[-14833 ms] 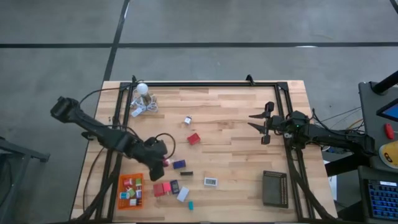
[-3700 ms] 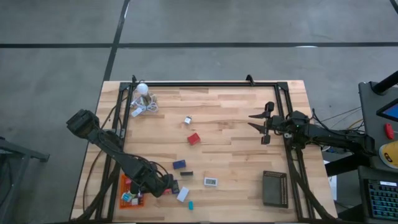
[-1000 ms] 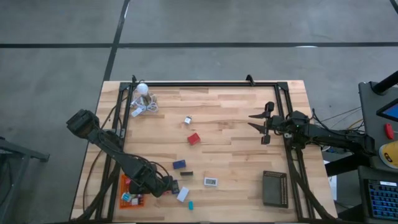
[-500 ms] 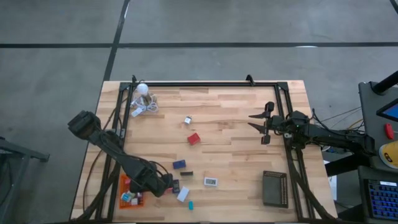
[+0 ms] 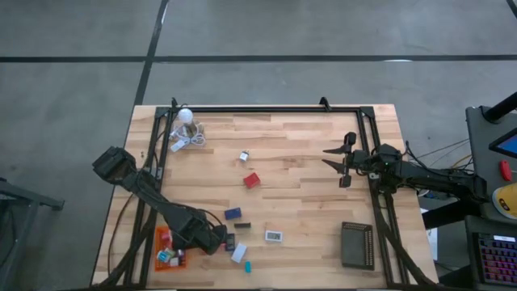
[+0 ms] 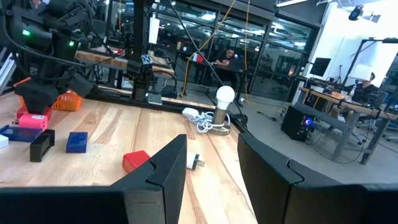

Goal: Pick & Place Office items
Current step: Put the bottom red charger adapter into the orange bin

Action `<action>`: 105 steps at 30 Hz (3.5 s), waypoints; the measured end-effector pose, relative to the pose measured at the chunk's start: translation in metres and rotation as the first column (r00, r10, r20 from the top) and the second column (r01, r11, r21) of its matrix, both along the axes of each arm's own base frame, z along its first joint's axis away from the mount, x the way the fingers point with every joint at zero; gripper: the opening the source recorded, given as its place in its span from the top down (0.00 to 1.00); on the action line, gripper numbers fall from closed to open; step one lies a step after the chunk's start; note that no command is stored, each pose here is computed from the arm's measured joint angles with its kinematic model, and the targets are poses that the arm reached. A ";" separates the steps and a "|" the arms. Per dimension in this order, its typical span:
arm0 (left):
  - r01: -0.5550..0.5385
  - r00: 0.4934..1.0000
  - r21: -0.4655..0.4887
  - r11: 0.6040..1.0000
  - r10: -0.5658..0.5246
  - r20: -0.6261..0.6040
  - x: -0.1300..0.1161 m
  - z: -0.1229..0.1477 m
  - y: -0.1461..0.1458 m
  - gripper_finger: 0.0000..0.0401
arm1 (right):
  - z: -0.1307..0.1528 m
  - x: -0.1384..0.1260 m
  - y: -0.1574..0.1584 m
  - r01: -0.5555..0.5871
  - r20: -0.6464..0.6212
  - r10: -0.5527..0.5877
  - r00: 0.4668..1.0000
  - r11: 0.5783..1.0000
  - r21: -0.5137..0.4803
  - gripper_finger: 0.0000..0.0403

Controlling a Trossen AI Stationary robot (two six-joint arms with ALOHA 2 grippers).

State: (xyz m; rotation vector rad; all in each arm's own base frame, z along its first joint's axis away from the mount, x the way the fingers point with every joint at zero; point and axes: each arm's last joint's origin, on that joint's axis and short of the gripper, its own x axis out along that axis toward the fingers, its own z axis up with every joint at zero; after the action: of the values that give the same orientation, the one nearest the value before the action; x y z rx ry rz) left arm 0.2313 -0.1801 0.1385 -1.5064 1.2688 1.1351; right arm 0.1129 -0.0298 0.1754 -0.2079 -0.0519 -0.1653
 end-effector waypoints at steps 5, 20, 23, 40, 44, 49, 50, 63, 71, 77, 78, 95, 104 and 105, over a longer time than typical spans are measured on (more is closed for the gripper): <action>0.001 1.000 -0.004 1.000 -0.001 -0.005 0.000 0.000 0.000 0.22 | 0.000 0.000 0.000 0.001 0.000 -0.001 1.000 1.000 0.000 0.65; -0.001 1.000 -0.002 1.000 0.001 0.000 0.000 0.000 0.000 0.35 | 0.000 0.000 0.000 0.000 0.000 0.000 1.000 1.000 0.000 0.65; -0.001 1.000 -0.003 1.000 0.001 0.000 0.000 0.000 0.000 0.41 | 0.000 0.000 0.000 0.000 0.000 0.000 1.000 1.000 0.000 0.65; -0.003 1.000 -0.001 1.000 0.003 0.004 0.001 0.000 0.000 0.43 | 0.000 0.000 0.000 0.001 0.000 -0.001 1.000 1.000 0.000 0.65; 0.002 1.000 0.007 1.000 -0.002 0.004 0.002 0.002 0.002 0.44 | 0.000 0.000 0.000 0.000 0.000 0.000 1.000 1.000 0.000 0.65; 0.011 1.000 -0.004 1.000 -0.011 0.028 0.004 0.015 0.006 0.44 | 0.000 0.000 0.000 0.001 0.000 -0.001 1.000 1.000 0.000 0.65; 0.008 1.000 -0.001 1.000 -0.008 0.024 0.004 0.018 0.007 0.44 | 0.000 0.000 0.000 0.000 0.000 0.000 1.000 1.000 0.000 0.65; 0.053 0.995 0.075 0.996 -0.046 -0.087 0.000 0.080 0.008 0.43 | 0.000 0.000 0.000 0.001 0.000 -0.001 1.000 1.000 0.000 0.65; 0.085 0.991 0.081 0.993 -0.076 -0.109 -0.019 0.103 -0.010 0.43 | 0.000 0.000 0.000 0.000 0.000 0.000 1.000 1.000 0.000 0.65; 0.042 0.991 0.102 0.994 -0.029 -0.132 -0.038 0.103 -0.026 0.43 | 0.000 0.000 0.000 0.001 0.000 -0.001 1.000 1.000 0.000 0.65; 0.044 0.991 0.108 0.993 -0.030 -0.127 -0.040 0.103 -0.028 0.43 | 0.000 0.000 0.000 0.000 0.000 0.000 1.000 1.000 0.000 0.65; 0.063 0.987 0.198 0.978 -0.031 -0.160 -0.062 0.078 -0.031 0.43 | 0.000 0.000 0.000 0.000 0.000 0.000 1.000 1.000 0.000 0.65; 0.076 0.986 0.198 0.977 -0.044 -0.160 -0.068 0.059 -0.029 0.43 | 0.000 0.000 0.000 0.000 0.000 0.000 1.000 1.000 0.000 0.65; 0.079 0.986 0.196 0.977 -0.048 -0.158 -0.069 0.056 -0.029 0.43 | 0.000 0.000 0.000 0.001 0.001 -0.001 1.000 1.000 0.000 0.65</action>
State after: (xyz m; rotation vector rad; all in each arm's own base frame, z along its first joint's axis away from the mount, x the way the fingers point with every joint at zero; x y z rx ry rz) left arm 0.1624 -0.2088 0.1943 -1.2408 1.2531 1.3148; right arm 0.1128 -0.0298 0.1756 -0.2081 -0.0524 -0.1659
